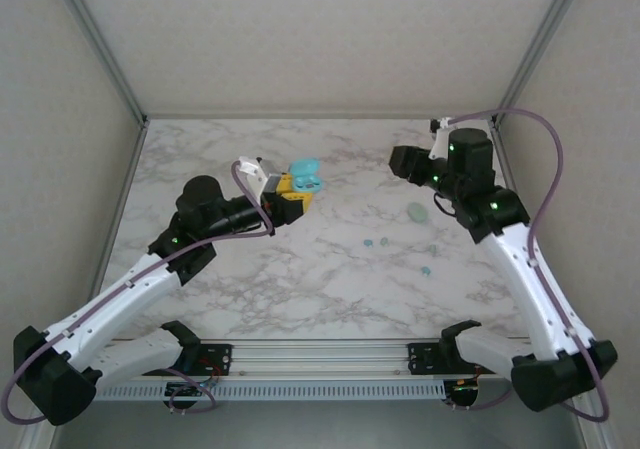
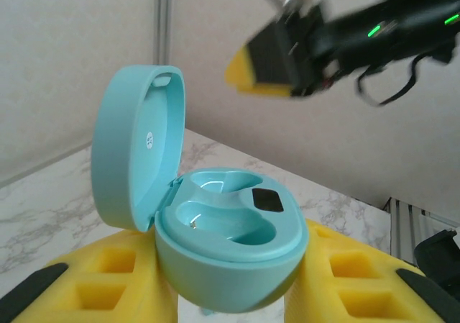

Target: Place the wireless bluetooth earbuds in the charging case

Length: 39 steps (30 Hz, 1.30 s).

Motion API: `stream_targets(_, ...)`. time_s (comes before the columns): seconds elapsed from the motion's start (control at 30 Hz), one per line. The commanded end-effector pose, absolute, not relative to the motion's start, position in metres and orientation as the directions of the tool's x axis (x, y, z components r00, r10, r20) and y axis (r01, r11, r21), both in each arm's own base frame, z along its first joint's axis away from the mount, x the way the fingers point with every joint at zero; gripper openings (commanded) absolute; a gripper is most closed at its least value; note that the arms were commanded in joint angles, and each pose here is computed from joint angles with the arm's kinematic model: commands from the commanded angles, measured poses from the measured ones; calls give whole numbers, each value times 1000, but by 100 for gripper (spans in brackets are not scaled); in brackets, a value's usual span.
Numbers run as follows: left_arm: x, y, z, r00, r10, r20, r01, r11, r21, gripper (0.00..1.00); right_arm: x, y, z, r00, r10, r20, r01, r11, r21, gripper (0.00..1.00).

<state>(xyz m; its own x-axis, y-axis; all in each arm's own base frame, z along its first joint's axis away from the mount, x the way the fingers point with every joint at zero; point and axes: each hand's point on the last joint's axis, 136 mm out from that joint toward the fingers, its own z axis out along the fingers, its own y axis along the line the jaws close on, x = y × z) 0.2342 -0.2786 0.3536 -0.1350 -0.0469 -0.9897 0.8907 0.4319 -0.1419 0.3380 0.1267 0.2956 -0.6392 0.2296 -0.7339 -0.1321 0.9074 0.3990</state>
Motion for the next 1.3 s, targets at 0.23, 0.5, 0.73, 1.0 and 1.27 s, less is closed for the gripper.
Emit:
stream_targets(0.23,228,-275,363,-98,-81,-992,893,432,-124,26,284,92,125,-920,303,-249,229,930,287,48)
stream_targets(0.5,228,-281,360,-108,-73,-991,906,404,-128,26,232,51,83,-852,487,-190,452,869,200,47)
stream_targets(0.73,226,-286,360,-117,-61,-991,918,374,-132,26,223,45,65,-807,579,-118,513,785,347,47)
stream_targets(1.0,228,-288,361,-123,-61,-991,920,368,-137,26,219,43,48,-856,514,-59,475,826,304,48)
stream_targets(1.27,228,-290,361,-127,-56,-990,921,363,-139,26,230,40,42,-878,470,-94,427,856,291,49)
